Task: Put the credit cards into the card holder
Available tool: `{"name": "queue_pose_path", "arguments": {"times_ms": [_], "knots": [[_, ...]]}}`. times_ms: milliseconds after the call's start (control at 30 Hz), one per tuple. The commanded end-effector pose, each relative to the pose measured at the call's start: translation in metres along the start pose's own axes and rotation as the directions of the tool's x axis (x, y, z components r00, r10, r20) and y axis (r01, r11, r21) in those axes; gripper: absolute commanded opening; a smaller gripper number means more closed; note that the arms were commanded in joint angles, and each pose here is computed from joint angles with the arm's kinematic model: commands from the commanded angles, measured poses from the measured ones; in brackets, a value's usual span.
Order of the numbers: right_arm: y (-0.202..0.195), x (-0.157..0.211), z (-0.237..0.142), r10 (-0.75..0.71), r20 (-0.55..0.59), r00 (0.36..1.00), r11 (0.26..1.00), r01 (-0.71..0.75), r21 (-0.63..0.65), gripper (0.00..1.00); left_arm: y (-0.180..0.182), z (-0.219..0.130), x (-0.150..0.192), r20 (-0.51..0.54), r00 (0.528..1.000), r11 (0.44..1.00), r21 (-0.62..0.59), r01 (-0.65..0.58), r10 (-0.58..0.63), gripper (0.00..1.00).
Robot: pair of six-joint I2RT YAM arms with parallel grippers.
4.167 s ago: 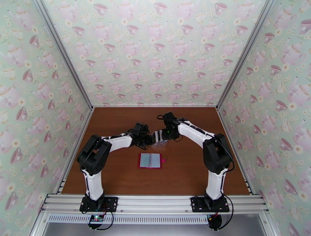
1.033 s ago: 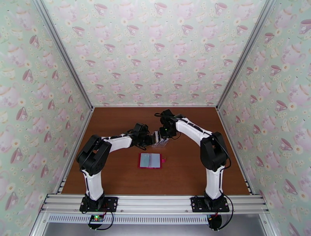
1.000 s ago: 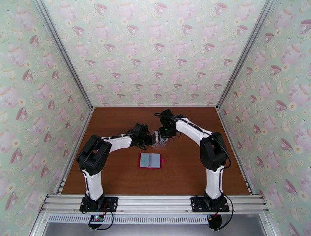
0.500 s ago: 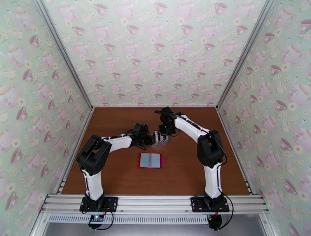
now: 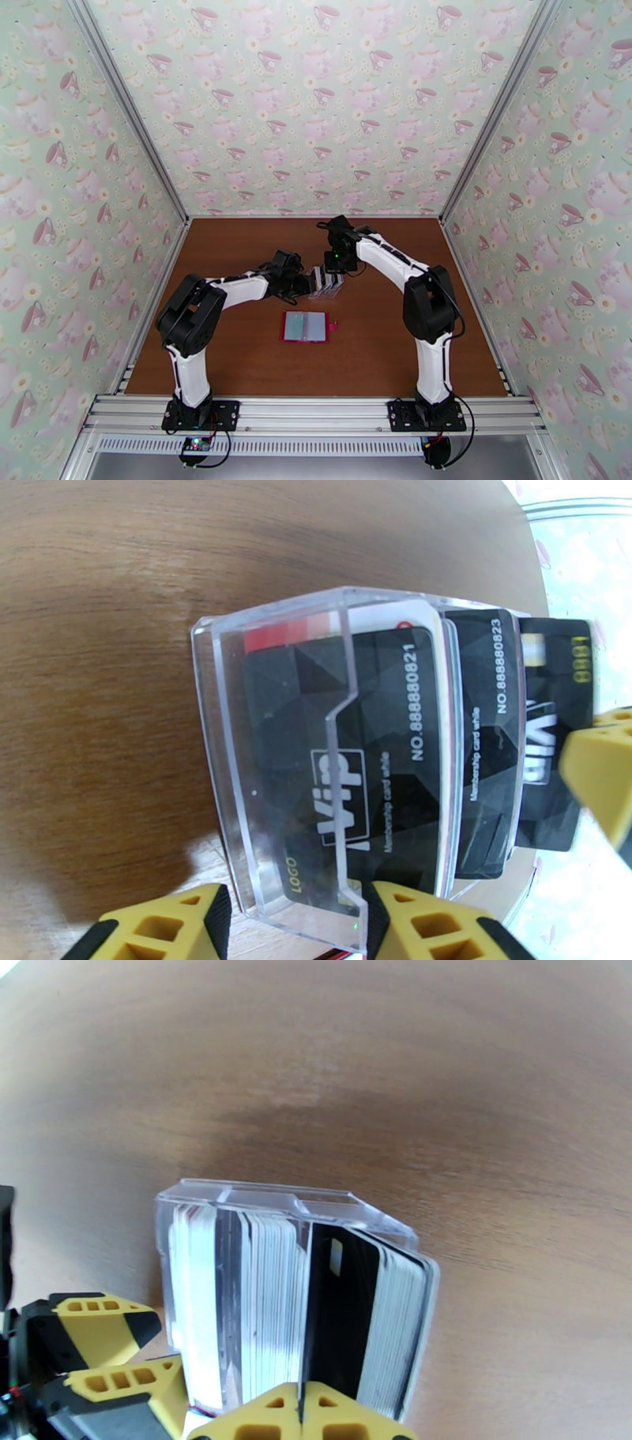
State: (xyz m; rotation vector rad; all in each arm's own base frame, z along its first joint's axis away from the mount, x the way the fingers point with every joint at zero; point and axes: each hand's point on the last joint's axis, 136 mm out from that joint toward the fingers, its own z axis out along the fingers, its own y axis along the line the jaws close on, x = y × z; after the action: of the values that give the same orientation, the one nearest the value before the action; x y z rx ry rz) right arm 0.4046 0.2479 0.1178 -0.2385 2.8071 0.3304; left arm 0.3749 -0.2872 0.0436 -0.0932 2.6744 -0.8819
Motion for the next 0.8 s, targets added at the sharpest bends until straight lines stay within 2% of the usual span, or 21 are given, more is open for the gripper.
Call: {"name": "queue_pose_path", "arguments": {"times_ms": [0,267,400,567,767], "knots": [[0.003,-0.014,-0.036,0.025,0.101,0.995,1.000,-0.024,-0.013,0.00,0.007,0.002,0.006,-0.045,0.999,0.999,-0.047,0.005,-0.007,0.51],[0.003,-0.003,-0.066,0.044,0.153,0.987,0.998,-0.038,-0.045,0.00,-0.013,-0.018,-0.011,-0.015,0.999,0.999,-0.036,-0.040,0.039,0.51],[0.006,0.009,-0.078,0.055,0.177,0.983,0.994,-0.038,-0.101,0.00,-0.017,-0.034,-0.013,0.006,0.998,0.997,-0.049,-0.062,0.063,0.51],[0.021,0.031,-0.095,0.090,0.219,0.972,0.967,-0.032,-0.253,0.00,-0.015,-0.057,-0.006,0.018,0.995,0.993,-0.075,-0.094,0.095,0.52],[0.046,0.059,-0.100,0.167,0.238,0.957,0.886,-0.040,-0.461,0.00,0.004,-0.080,0.016,0.004,0.991,0.982,-0.138,-0.132,0.134,0.52]]}}
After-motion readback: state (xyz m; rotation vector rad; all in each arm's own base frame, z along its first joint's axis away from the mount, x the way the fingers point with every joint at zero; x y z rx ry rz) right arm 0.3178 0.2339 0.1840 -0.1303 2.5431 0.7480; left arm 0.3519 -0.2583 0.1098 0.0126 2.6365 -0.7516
